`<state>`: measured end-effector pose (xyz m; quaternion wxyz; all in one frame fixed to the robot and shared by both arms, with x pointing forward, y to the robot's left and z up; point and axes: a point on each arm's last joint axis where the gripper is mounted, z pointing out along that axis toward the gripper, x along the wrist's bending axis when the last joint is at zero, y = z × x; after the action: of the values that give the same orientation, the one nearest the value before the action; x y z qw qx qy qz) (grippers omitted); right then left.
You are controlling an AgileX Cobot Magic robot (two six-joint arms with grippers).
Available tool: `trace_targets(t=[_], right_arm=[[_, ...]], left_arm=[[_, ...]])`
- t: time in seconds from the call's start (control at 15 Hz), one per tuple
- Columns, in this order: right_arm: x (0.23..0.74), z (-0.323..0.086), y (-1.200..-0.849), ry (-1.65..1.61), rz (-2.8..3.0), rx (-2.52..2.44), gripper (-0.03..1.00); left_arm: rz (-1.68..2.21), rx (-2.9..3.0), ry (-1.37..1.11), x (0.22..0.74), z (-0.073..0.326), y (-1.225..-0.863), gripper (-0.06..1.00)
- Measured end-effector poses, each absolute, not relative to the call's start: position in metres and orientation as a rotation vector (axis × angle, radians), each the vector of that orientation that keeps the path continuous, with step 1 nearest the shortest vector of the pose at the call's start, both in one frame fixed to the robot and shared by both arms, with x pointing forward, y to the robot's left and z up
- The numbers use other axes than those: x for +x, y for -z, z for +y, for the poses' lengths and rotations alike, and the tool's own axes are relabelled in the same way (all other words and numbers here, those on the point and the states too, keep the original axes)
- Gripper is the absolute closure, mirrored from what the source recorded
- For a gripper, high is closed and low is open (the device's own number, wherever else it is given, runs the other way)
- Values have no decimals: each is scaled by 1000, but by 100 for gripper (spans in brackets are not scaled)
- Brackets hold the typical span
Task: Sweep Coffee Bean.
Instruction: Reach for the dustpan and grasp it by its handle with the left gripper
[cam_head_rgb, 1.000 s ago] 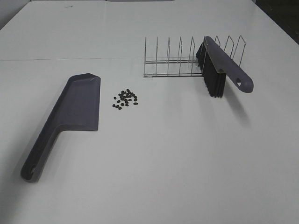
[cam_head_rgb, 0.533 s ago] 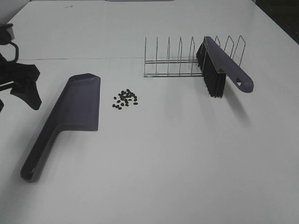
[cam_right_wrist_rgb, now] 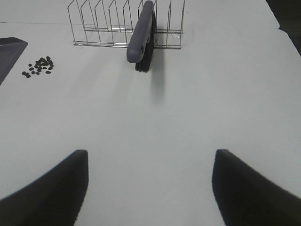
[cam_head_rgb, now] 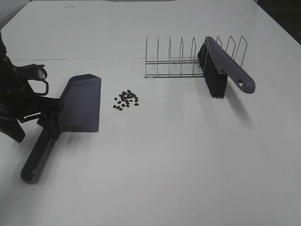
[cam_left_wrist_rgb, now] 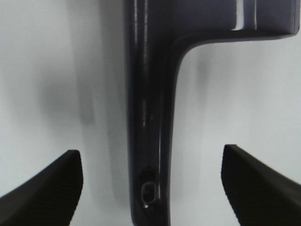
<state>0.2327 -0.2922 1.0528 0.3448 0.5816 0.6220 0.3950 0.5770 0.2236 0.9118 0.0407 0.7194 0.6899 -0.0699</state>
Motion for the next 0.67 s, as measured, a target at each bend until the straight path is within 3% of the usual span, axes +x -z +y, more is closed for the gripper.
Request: trace_targets(t=[0.67], right_arm=[[233, -292, -1053, -1025, 1616, 1511, 32]], left_arm=[[2169, 2232, 189, 583, 216, -873, 19]])
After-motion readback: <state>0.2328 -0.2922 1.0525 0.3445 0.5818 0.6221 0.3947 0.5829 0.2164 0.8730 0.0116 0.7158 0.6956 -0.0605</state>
